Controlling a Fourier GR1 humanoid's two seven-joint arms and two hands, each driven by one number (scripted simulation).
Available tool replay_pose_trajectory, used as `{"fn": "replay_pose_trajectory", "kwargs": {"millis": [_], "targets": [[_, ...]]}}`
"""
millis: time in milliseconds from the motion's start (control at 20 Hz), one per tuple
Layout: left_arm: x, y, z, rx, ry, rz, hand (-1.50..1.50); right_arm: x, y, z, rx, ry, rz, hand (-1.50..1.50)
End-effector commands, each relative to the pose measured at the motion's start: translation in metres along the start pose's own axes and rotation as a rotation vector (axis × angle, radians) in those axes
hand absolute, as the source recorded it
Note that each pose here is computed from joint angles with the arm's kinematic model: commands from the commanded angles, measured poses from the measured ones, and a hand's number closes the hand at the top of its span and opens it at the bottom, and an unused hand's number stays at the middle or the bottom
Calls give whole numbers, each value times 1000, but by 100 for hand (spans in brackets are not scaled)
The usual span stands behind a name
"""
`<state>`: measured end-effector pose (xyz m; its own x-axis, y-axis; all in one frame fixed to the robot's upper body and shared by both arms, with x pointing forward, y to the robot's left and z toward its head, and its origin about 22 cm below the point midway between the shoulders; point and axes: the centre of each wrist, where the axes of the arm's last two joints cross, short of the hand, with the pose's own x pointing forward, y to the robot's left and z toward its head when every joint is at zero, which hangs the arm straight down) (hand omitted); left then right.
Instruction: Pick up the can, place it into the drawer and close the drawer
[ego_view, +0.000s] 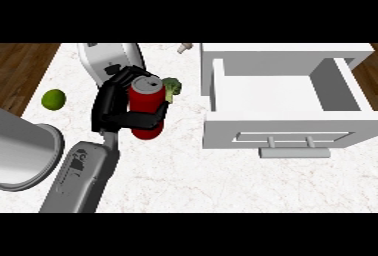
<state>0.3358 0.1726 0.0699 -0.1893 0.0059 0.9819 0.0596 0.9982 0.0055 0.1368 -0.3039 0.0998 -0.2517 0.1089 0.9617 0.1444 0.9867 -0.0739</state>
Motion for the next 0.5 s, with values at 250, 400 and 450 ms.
{"fn": "replay_pose_trajectory", "kwargs": {"millis": [250,400,450], "targets": [[64,-73,-45,-56,-18,-48,150,1,-6,-6,5,-19,-18,-150],[81,-98,-32,-75,-70,-72,150,-6,-5,-17,-23,-16,7,-150],[104,-104,-49,-68,-56,-56,150,4,5,-5,-5,-11,0,-150]]}}
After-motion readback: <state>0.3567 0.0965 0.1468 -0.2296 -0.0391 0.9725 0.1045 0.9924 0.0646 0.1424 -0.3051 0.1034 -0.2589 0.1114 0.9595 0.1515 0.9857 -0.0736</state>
